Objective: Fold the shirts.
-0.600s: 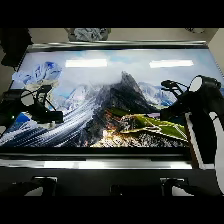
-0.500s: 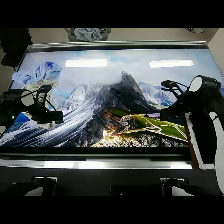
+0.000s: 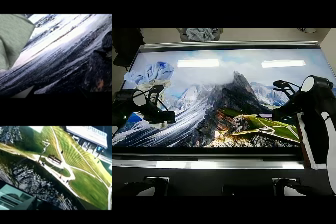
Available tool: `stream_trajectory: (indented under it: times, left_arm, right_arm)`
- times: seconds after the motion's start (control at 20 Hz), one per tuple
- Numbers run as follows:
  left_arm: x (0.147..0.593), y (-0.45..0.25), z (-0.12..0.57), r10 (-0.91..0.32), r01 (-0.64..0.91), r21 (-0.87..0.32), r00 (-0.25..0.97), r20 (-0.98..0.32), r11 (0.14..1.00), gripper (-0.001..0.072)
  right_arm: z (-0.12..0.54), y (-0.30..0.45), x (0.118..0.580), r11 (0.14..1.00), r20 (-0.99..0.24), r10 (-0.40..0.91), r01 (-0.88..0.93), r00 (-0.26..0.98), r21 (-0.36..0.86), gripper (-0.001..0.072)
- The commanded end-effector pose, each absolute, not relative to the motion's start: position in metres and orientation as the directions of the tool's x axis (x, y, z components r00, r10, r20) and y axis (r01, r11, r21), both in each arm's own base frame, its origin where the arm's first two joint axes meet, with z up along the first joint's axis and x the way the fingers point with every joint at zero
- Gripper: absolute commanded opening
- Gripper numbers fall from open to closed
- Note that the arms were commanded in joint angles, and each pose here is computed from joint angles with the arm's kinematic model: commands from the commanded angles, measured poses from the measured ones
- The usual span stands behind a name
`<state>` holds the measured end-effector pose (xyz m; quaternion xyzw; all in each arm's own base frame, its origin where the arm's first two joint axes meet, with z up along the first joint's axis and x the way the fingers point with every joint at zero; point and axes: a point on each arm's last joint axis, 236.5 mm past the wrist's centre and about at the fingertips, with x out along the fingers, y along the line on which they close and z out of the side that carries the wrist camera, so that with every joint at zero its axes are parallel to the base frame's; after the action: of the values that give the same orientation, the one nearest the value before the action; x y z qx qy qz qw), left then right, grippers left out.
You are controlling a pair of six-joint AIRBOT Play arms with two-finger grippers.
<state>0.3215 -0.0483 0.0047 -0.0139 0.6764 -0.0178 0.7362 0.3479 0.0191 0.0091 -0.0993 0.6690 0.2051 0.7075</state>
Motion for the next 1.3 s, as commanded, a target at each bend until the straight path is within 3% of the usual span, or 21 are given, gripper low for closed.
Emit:
stream_trajectory:
  times: [0.0, 0.2, 0.6, 0.7, 0.75, 0.85, 0.95, 1.05, 1.15, 1.25]
  left_arm:
    - [0.321, -0.049, 0.005, -0.045, 0.009, -0.045, 0.085, -0.995, 0.999, 0.0614]
    - [0.322, -0.049, 0.004, -0.046, 0.009, -0.045, 0.088, -0.995, 0.999, 0.0613]
    - [0.338, -0.058, 0.003, -0.082, 0.005, -0.082, 0.141, -0.987, 0.997, 0.0615]
    - [0.364, -0.032, 0.023, 0.004, 0.005, 0.005, 0.239, -0.971, 1.000, 0.0637]
    - [0.381, -0.009, 0.042, 0.068, -0.017, 0.066, 0.305, -0.950, 0.998, 0.0720]
    - [0.410, 0.054, 0.084, 0.181, -0.148, 0.132, 0.390, -0.903, 0.980, 0.0720]
    - [0.412, 0.126, 0.095, 0.215, -0.393, 0.061, 0.360, -0.908, 0.917, 0.0720]
    - [0.398, 0.166, 0.072, 0.103, -0.588, -0.104, 0.308, -0.946, 0.802, 0.0720]
    - [0.394, 0.182, 0.044, -0.036, -0.678, -0.252, 0.316, -0.948, 0.690, 0.0720]
    - [0.404, 0.192, 0.020, -0.073, -0.692, -0.316, 0.357, -0.931, 0.650, 0.0720]
  right_arm:
    - [0.009, 0.020, 0.348, 0.896, -0.987, 0.158, -0.424, 0.020, 0.135, 0.0553]
    - [0.009, 0.020, 0.350, 0.897, -0.987, 0.158, -0.423, 0.030, 0.131, 0.0553]
    - [0.011, 0.007, 0.389, 0.902, -0.976, 0.104, -0.431, 0.193, 0.011, 0.0569]
    - [0.015, 0.004, 0.403, 0.905, -0.963, 0.093, -0.425, 0.254, -0.025, 0.0569]
    - [0.015, 0.004, 0.405, 0.905, -0.961, 0.092, -0.424, 0.260, -0.028, 0.0569]
    - [0.014, 0.005, 0.401, 0.905, -0.965, 0.095, -0.426, 0.245, -0.020, 0.0569]
    - [0.014, 0.008, 0.399, 0.899, -0.966, 0.110, -0.439, 0.235, -0.005, 0.0569]
    - [0.014, 0.017, 0.397, 0.878, -0.963, 0.147, -0.478, 0.226, 0.022, 0.0570]
    - [0.016, 0.026, 0.397, 0.868, -0.956, 0.186, -0.494, 0.228, 0.051, 0.0570]
    - [0.018, 0.035, 0.398, 0.857, -0.946, 0.224, -0.510, 0.234, 0.076, 0.0570]
